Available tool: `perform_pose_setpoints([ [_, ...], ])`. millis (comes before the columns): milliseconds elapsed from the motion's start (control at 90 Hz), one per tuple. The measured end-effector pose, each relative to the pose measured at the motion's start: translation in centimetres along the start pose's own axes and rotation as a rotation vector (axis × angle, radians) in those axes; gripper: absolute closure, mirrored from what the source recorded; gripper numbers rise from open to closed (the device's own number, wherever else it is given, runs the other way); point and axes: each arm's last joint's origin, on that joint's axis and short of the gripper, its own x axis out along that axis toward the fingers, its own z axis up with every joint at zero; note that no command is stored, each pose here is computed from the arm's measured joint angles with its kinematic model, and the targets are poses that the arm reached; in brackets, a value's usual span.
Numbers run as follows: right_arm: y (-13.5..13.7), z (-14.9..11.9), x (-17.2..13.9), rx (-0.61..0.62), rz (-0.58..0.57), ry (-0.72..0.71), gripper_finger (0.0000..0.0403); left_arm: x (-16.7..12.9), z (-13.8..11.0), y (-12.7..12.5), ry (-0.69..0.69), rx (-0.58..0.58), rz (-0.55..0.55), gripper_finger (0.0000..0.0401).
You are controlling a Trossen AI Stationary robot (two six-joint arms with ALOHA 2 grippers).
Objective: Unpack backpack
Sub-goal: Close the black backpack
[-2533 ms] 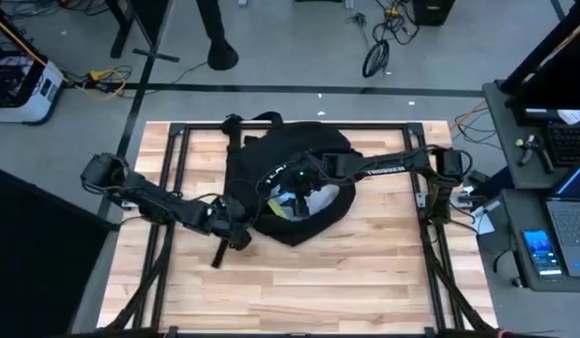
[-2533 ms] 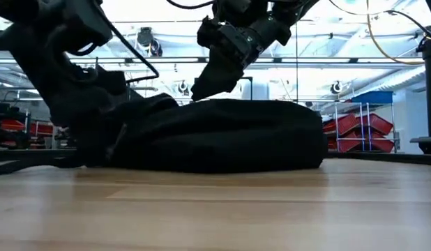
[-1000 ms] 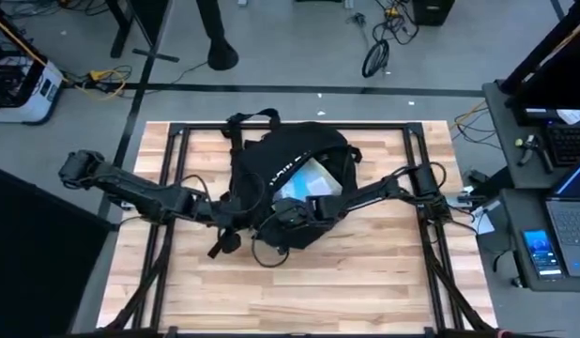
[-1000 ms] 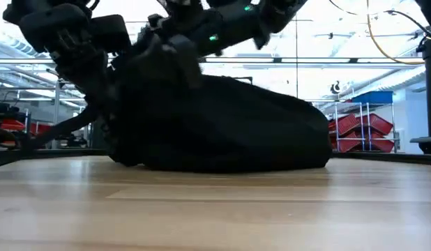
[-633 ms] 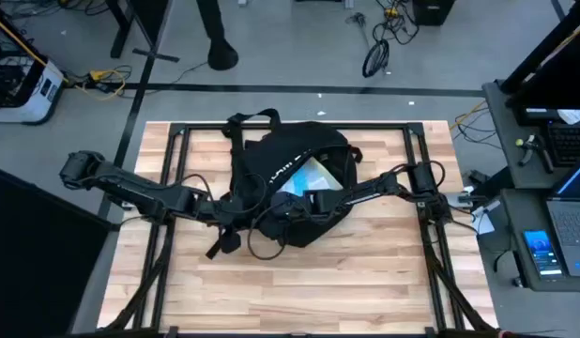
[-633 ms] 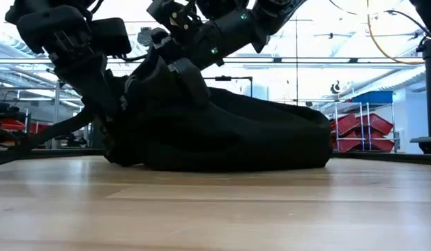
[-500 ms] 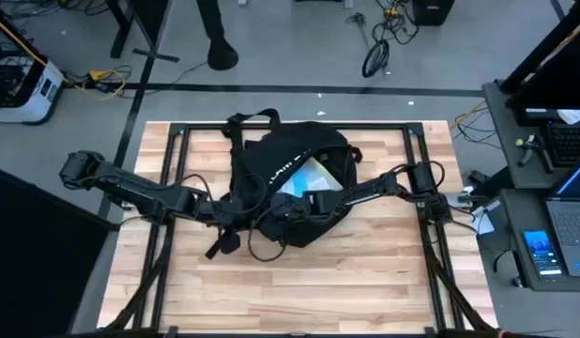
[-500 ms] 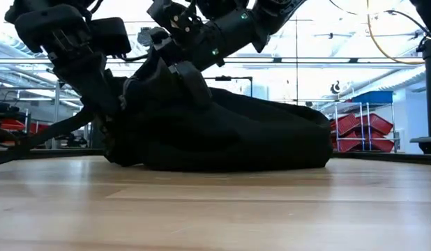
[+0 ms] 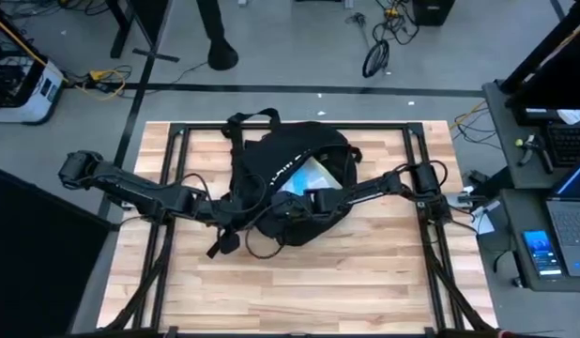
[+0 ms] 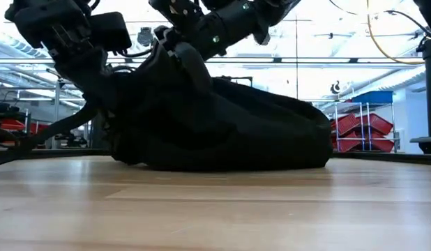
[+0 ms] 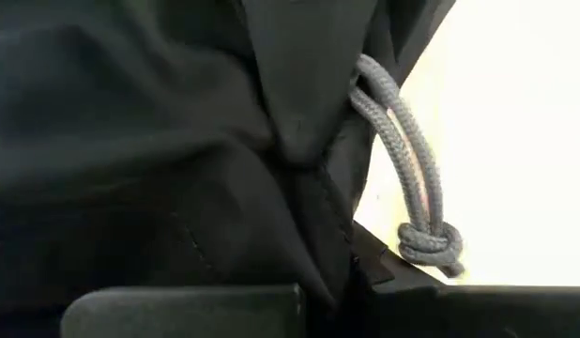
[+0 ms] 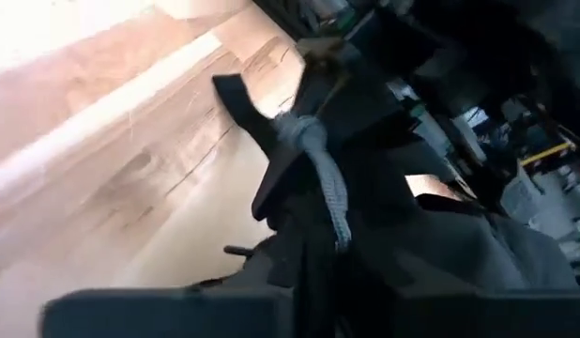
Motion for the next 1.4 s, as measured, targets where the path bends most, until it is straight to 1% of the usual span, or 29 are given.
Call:
perform_pose_setpoints([
  [122,-0.2,0.1,0.0,0.090,-0.004,-0.006,0.0320,0.0,0.0,0.0,0.003,0.000,0.001,0.0401],
  [200,-0.2,0.1,0.0,0.101,-0.005,-0.008,0.0306,0.0,0.0,0.0,0.004,0.003,0.002,0.0401],
  [278,-0.3,0.2,-0.1,0.100,-0.006,-0.012,0.0300,0.0,-0.1,0.0,0.006,0.004,0.003,0.0401],
  [589,-0.1,1.8,-0.5,0.070,-0.018,-0.079,0.0309,0.1,-0.3,0.1,0.024,0.012,0.010,0.0401],
  [867,-0.5,0.7,-0.4,0.079,0.023,-0.024,0.0308,0.1,-0.3,0.1,0.024,0.011,0.010,0.0401],
  [1178,-0.3,0.5,-0.4,0.075,0.063,-0.019,0.0308,0.1,-0.3,0.1,0.021,0.011,0.009,0.0401],
  [1400,0.1,0.7,-0.3,0.035,0.080,-0.043,0.0308,0.1,-0.3,0.1,0.019,0.010,0.008,0.0401],
])
